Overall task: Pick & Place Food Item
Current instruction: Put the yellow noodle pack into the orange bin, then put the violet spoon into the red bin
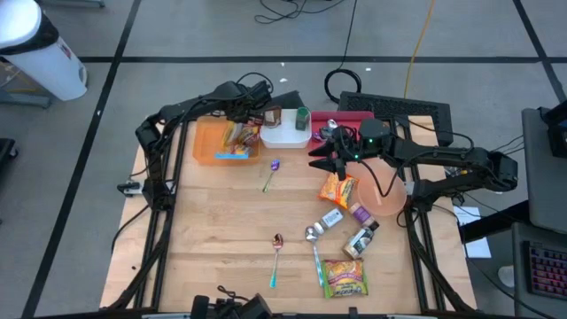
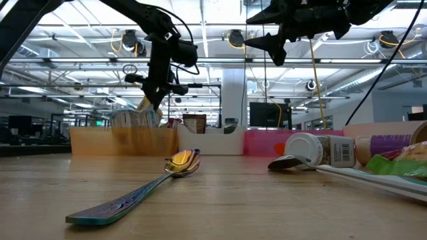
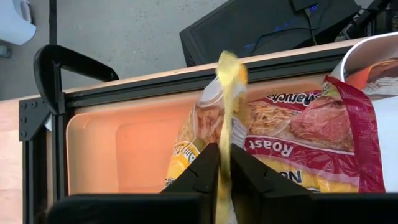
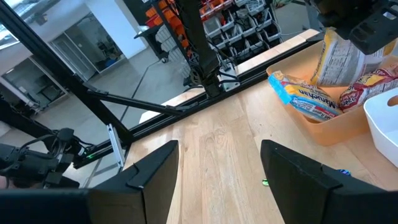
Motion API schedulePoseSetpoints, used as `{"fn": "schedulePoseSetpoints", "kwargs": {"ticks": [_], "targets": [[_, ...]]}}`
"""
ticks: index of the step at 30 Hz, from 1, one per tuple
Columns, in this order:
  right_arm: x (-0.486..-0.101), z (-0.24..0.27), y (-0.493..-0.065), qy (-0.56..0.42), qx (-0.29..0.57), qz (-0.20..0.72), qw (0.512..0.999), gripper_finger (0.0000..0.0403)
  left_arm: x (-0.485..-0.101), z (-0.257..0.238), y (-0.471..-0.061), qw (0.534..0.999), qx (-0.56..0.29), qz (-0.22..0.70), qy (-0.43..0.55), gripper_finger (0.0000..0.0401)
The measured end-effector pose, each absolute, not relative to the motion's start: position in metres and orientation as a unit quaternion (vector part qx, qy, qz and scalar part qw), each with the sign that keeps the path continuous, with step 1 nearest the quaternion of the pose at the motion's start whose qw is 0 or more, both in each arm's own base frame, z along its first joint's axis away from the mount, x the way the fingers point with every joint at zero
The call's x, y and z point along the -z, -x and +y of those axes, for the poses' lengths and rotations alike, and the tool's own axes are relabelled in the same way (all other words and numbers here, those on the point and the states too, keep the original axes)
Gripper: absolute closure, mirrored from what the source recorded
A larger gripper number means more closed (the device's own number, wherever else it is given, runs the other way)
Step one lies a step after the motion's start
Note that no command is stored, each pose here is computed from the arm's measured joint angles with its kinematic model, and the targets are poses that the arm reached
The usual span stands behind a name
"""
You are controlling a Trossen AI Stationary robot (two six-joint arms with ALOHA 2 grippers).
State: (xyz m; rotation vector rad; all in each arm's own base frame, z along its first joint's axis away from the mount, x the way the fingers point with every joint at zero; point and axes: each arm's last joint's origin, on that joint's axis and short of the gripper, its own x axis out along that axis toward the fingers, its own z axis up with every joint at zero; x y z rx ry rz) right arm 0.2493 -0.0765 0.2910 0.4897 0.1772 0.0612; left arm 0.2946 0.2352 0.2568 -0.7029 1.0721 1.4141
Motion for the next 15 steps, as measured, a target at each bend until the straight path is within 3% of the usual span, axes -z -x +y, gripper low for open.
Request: {"fn": "schedulePoseSetpoints", "kwargs": {"ticks": [15], "targets": [[-0.2910,-0.0765,-0.2493,-0.242,-0.030,0.088,0.966,0.0179,-0.2584,0.2345,-0.2964,0.601,-0.567,0.476,0.301,0.0249]]}}
